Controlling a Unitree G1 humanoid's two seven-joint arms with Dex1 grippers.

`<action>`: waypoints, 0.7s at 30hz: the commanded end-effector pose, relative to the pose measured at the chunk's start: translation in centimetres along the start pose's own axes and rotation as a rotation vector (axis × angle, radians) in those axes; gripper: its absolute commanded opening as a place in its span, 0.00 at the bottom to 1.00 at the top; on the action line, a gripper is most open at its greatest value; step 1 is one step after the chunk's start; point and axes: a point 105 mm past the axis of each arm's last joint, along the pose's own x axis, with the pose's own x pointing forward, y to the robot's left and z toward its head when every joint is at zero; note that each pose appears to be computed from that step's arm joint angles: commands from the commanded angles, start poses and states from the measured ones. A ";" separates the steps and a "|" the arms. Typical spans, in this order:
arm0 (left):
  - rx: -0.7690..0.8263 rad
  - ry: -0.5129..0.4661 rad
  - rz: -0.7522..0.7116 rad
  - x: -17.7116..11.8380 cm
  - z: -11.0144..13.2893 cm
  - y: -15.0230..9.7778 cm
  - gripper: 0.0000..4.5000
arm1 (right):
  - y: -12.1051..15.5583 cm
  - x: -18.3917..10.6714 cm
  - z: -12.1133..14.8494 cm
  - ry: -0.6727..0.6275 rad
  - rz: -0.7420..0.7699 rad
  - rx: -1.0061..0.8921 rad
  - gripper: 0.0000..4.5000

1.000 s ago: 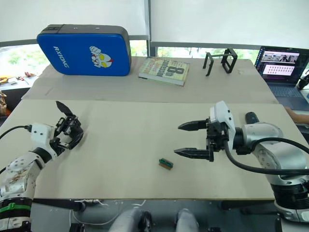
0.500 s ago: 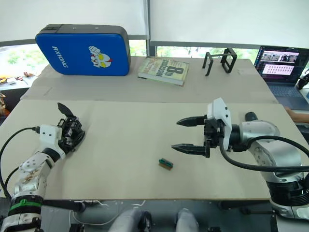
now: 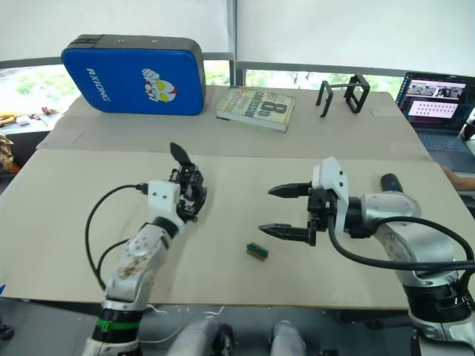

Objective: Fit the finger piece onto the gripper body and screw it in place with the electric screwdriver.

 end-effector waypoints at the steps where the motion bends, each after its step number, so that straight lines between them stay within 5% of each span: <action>1: 0.031 -0.036 -0.023 0.2 0.7 -0.9 0.53 | 0.2 0.3 0.6 -0.017 -0.002 -0.044 1.00; 3: 0.026 -0.009 -0.036 0.0 -0.1 -0.6 0.76 | 0.3 0.3 0.5 -0.017 -0.003 -0.043 1.00; 6: 0.034 0.036 -0.074 -0.9 -1.3 0.7 0.99 | 0.3 0.4 0.5 -0.020 -0.011 -0.038 1.00; 14: 0.048 0.180 -0.354 -3.1 -3.4 3.4 0.99 | 0.3 0.2 0.5 -0.024 -0.024 -0.034 1.00; 21: 0.153 0.175 -0.635 -2.2 -2.8 5.1 0.99 | 0.2 0.3 0.7 -0.022 -0.026 -0.042 1.00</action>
